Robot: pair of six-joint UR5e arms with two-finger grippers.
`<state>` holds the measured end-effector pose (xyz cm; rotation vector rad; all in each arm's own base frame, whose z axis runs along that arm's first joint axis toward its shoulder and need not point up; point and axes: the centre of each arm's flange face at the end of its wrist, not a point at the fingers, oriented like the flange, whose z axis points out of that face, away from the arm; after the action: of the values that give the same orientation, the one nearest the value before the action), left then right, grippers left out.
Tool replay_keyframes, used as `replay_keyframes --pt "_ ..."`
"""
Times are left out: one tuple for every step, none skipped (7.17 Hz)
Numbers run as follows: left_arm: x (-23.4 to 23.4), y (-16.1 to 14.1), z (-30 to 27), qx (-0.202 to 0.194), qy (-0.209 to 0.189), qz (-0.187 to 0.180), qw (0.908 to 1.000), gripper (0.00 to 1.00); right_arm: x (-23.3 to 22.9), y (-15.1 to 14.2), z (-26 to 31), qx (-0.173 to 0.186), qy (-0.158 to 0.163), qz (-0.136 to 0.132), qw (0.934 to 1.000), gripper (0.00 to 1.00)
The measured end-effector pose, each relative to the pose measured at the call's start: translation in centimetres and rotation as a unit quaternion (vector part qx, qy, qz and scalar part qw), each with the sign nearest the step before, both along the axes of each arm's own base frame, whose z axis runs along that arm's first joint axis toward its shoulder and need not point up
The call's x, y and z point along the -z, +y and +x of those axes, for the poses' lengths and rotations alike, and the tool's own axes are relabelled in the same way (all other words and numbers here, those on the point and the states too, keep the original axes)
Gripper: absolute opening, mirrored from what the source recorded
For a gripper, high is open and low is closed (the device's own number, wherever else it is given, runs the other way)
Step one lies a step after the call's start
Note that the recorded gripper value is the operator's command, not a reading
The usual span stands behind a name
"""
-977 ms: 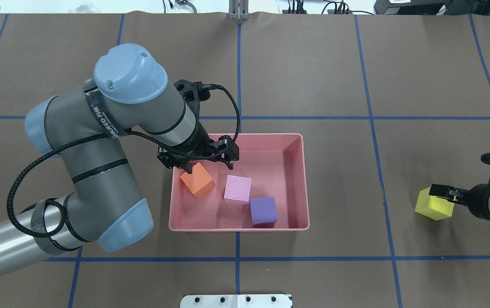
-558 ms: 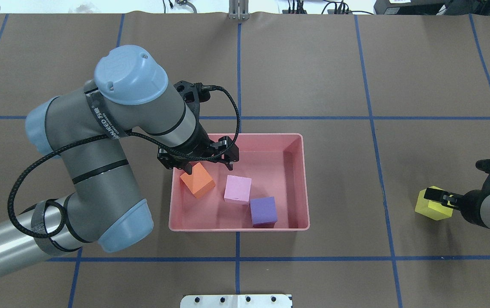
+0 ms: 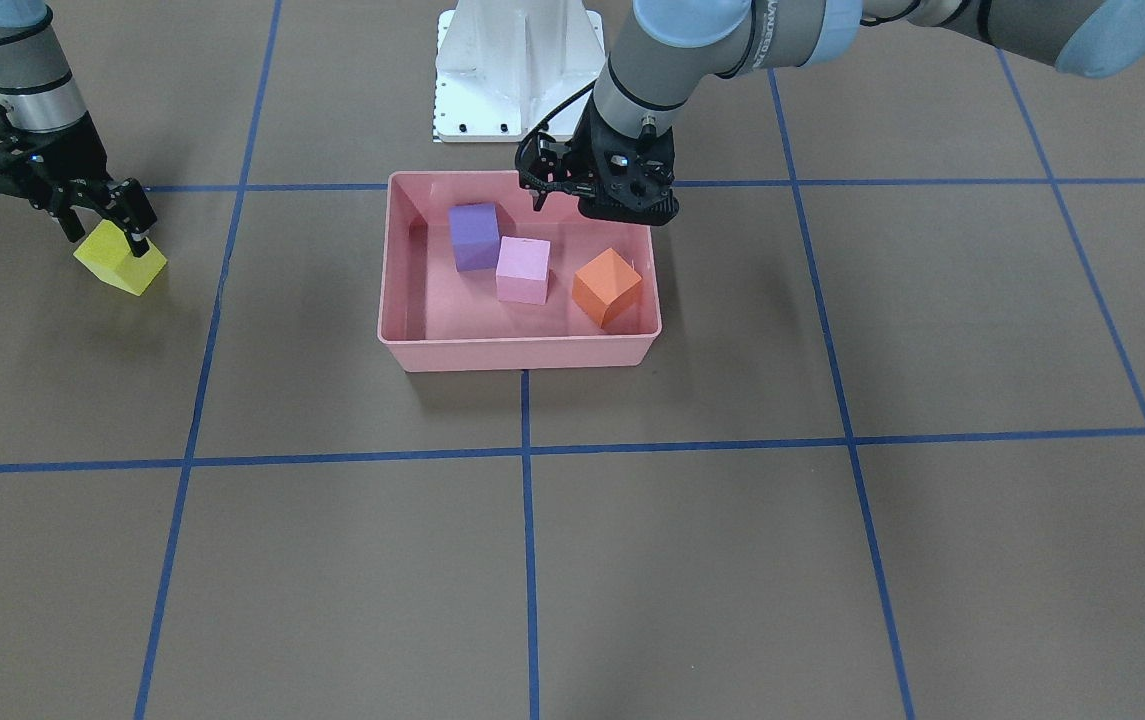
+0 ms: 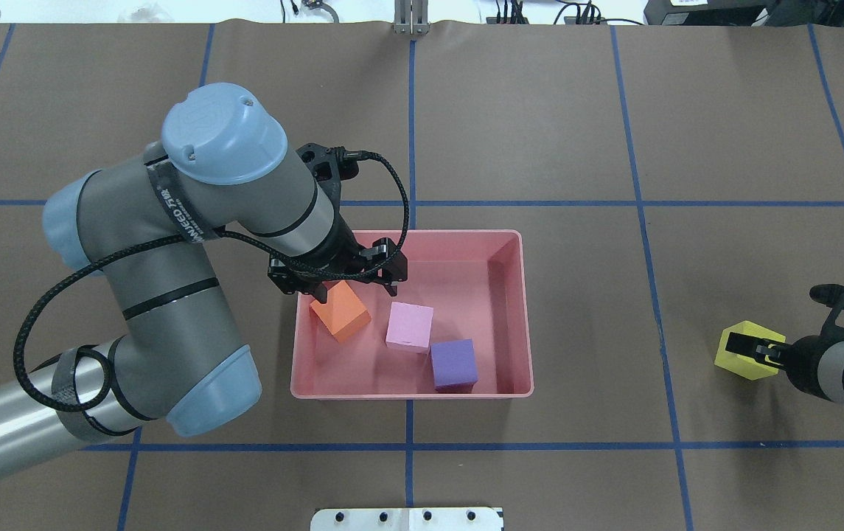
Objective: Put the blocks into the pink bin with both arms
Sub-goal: 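Grasp the yellow cube with the right gripper while the left gripper hovers over the bin, then carry the yellow cube into the pink bin while the left gripper withdraws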
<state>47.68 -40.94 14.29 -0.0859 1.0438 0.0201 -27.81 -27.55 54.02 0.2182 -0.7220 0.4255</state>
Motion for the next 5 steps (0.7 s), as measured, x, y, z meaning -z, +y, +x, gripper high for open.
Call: replay_keyframes --pt "-0.1 0.0 0.0 0.000 0.000 0.000 1.0000 1.00 -0.2 0.2 -0.5 0.002 0.011 0.002 0.9999 0.90" --pt "-0.2 0.0 0.0 0.000 -0.001 -0.001 1.0000 1.00 -0.3 0.5 -0.9 0.004 0.019 0.005 0.9998 0.64" --pt "-0.3 0.0 0.1 0.000 -0.003 -0.001 1.0000 1.00 -0.4 0.6 -1.2 0.005 0.029 0.009 0.9995 0.28" --pt "-0.5 0.0 0.1 -0.001 -0.003 -0.002 1.0000 1.00 -0.2 0.6 -1.6 0.004 0.036 0.012 0.9993 0.15" --pt "-0.5 0.0 0.0 -0.001 -0.003 -0.001 1.0000 1.00 0.6 0.3 -2.1 0.003 0.041 0.013 0.9991 0.13"
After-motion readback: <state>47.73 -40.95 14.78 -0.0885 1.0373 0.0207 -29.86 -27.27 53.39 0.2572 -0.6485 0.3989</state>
